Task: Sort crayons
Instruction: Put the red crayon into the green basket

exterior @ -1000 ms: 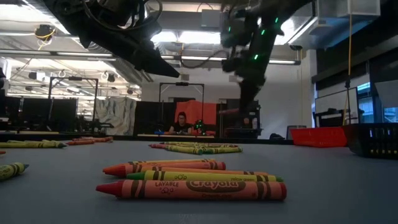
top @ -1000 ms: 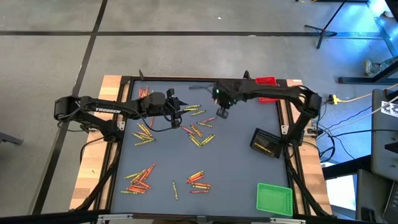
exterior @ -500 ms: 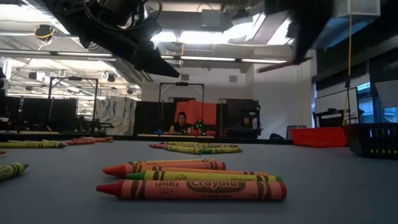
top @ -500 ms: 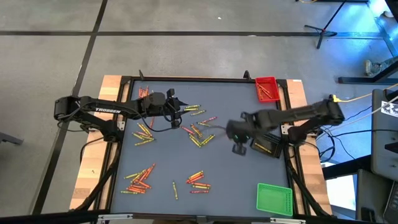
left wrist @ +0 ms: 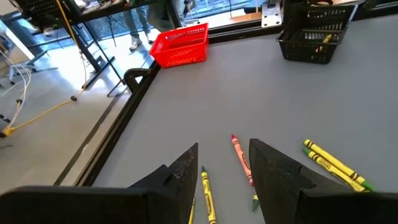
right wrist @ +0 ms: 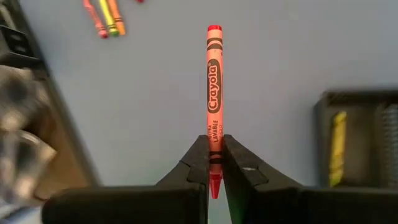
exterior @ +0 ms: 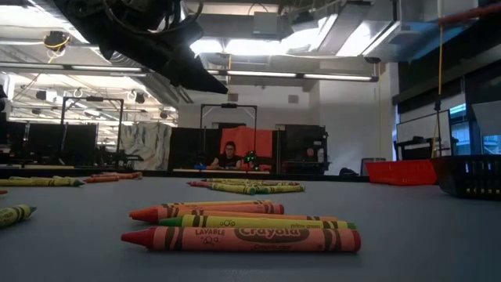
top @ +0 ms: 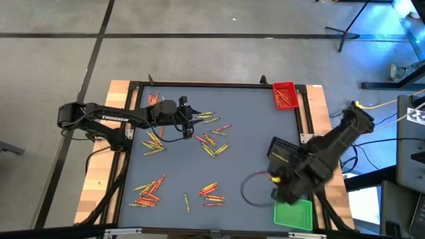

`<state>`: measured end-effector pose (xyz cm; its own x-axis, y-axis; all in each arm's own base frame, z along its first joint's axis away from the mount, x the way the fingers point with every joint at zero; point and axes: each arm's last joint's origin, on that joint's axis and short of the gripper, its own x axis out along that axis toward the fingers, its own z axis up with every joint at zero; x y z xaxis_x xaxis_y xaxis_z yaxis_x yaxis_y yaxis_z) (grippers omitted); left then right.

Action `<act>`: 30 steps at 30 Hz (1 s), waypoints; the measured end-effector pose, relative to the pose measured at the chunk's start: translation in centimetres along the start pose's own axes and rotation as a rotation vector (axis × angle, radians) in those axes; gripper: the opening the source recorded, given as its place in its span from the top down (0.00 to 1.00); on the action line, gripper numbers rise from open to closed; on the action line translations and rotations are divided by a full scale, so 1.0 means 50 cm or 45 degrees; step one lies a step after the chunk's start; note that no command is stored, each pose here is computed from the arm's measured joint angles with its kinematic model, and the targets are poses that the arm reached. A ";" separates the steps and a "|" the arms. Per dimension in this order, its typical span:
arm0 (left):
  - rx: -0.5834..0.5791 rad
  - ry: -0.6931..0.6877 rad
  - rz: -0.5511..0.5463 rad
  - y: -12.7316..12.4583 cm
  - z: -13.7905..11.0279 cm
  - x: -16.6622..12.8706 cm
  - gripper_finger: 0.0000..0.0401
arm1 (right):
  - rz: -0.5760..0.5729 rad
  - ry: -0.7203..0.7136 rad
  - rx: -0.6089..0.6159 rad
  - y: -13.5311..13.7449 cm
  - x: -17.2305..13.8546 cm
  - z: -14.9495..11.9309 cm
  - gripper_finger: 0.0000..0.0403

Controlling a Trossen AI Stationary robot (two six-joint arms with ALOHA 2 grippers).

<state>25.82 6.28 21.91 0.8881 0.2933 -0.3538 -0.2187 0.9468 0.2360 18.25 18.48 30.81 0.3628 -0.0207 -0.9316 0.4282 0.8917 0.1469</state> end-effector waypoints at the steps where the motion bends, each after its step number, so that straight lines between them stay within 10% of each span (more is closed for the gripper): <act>1: -0.011 0.002 -0.002 -0.001 0.000 0.000 0.68 | 0.006 -0.011 0.032 0.009 -0.002 -0.019 0.94; 13: -0.002 -0.144 -0.044 -0.028 0.026 -0.004 0.68 | -0.101 0.119 0.325 0.079 0.033 -0.228 0.94; 30: 0.008 -0.163 -0.058 -0.035 0.030 -0.006 0.68 | -0.098 0.159 0.367 0.136 0.116 -0.307 0.94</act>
<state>26.55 4.35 22.95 0.9415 0.2303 -0.2459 -0.1747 0.9578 0.2284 10.54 31.37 21.32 0.2232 -0.0117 -0.9747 0.6740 0.7242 0.1456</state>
